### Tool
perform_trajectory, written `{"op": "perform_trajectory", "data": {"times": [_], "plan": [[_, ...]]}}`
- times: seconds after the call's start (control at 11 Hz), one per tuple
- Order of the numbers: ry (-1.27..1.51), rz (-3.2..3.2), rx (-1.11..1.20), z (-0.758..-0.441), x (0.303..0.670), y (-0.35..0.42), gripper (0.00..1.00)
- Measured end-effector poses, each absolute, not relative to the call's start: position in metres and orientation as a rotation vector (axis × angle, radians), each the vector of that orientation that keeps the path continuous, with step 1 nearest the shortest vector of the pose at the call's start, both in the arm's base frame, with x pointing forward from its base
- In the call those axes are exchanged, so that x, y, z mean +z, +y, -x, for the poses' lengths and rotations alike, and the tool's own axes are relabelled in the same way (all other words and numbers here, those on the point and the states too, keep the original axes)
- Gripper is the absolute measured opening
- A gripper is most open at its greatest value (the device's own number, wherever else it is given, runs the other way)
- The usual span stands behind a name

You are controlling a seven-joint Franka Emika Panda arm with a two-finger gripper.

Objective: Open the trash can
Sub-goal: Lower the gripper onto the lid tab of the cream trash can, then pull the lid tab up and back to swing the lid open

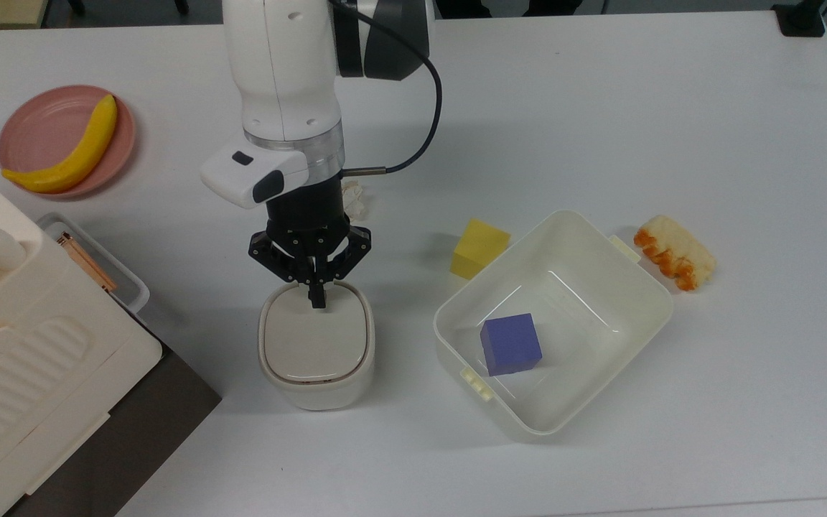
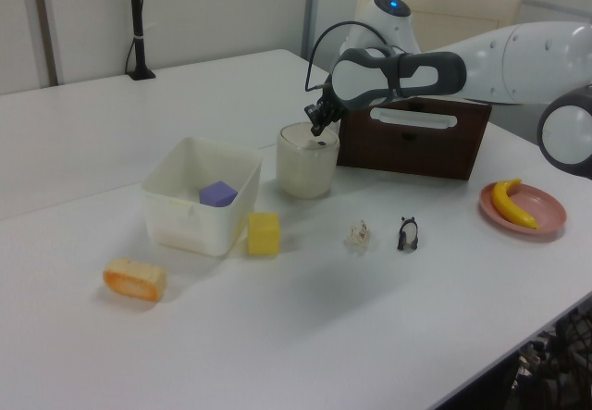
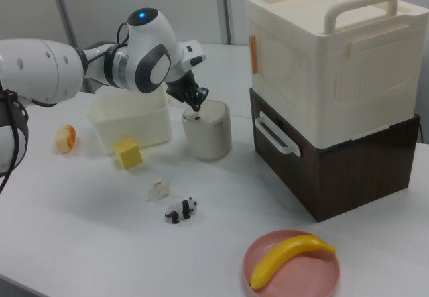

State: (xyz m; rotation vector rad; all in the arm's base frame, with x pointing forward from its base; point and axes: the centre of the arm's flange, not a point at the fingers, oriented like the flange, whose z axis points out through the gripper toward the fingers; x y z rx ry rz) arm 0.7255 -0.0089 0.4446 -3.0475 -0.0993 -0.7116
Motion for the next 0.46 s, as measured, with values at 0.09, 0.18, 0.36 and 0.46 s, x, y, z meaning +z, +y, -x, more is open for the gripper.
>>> {"op": "perform_trajectory", "data": {"times": [0.09,0.18,0.36,0.46], "plan": [[-0.1,3.05,-0.702,-0.726,0.44,-0.009,0.01],[-0.113,3.064,-0.69,-0.727,0.433,-0.01,0.01],[-0.144,3.088,-0.701,-0.73,0.43,-0.012,0.01],[-0.144,3.088,-0.703,-0.731,0.43,-0.012,0.01]]}}
